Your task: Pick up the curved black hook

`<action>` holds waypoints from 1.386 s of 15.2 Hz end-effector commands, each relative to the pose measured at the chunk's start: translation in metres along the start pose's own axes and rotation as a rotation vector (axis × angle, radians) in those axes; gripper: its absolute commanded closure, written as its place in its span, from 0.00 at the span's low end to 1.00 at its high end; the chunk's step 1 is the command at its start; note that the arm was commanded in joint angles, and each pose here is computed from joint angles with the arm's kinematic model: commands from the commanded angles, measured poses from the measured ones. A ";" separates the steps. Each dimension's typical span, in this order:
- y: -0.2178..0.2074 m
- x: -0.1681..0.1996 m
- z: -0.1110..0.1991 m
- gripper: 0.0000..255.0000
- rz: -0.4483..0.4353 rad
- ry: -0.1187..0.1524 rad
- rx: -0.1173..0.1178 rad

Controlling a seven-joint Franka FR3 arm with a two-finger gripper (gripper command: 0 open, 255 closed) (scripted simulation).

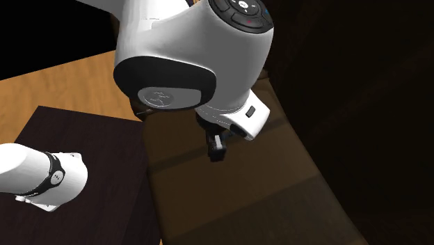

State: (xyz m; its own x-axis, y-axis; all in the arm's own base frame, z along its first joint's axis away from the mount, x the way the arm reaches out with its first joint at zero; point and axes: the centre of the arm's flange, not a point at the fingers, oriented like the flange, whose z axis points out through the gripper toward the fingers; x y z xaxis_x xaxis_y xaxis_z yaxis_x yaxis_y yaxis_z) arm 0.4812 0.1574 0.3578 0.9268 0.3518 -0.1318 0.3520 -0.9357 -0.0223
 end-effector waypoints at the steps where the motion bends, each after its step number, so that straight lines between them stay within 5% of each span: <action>1: -0.010 0.019 0.017 0.00 -0.030 0.001 -0.004; 13: -0.073 0.131 0.107 0.00 -0.203 0.004 -0.030; 21: -0.072 0.136 0.147 0.00 -0.203 0.004 -0.030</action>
State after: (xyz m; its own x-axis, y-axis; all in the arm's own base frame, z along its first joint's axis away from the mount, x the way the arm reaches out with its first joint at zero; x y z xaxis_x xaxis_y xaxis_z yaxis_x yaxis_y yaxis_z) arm 0.5626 0.2688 0.2003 0.8368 0.5332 -0.1241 0.5353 -0.8444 -0.0185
